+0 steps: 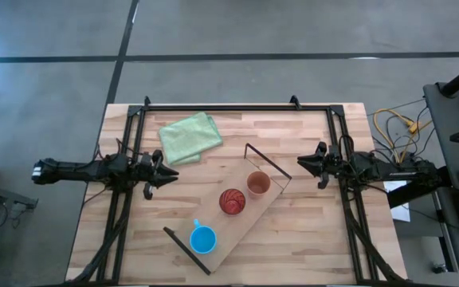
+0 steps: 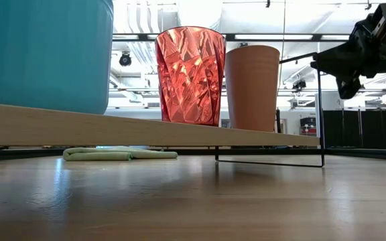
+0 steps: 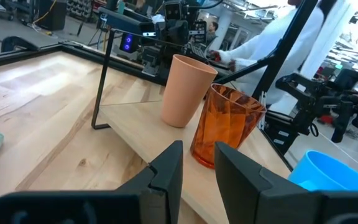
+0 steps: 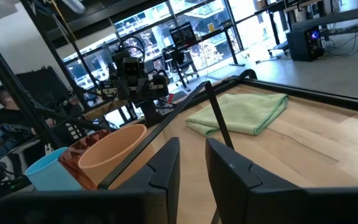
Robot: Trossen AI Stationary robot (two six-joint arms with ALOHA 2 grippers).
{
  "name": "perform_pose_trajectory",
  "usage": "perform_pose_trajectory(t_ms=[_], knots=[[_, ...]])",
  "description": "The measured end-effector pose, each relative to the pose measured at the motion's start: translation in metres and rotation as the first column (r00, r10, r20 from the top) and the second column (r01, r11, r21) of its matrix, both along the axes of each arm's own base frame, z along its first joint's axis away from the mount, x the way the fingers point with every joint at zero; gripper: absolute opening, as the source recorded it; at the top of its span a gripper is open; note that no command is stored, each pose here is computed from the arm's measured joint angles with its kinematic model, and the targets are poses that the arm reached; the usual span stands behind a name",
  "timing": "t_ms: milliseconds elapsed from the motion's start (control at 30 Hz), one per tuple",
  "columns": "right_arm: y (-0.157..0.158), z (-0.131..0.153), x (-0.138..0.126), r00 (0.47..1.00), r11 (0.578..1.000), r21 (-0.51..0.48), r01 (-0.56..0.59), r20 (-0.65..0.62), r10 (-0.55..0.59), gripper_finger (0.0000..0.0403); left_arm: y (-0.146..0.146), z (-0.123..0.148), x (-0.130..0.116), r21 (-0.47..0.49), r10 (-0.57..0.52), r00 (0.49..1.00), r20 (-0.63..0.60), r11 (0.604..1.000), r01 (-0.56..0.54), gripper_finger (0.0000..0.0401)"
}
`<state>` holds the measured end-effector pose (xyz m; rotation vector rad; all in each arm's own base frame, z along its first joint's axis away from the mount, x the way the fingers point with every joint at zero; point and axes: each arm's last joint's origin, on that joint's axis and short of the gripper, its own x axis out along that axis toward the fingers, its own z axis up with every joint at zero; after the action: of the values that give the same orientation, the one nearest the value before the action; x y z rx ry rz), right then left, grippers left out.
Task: Stack small to large cups/mugs on shelf
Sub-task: Return to Home Position
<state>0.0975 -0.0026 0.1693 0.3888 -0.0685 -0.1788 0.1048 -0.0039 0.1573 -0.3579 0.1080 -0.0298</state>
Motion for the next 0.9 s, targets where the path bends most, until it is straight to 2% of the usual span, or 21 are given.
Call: perform_pose_trajectory(t_ms=[900], knots=[[0.0000,0.0000,0.0000,1.000,1.000,0.000,0.000,0.000,0.000,0.0075,-0.0001,-0.0001,0.0001,0.000,0.000,1.000,-0.001,1.000,0.000,0.0077]])
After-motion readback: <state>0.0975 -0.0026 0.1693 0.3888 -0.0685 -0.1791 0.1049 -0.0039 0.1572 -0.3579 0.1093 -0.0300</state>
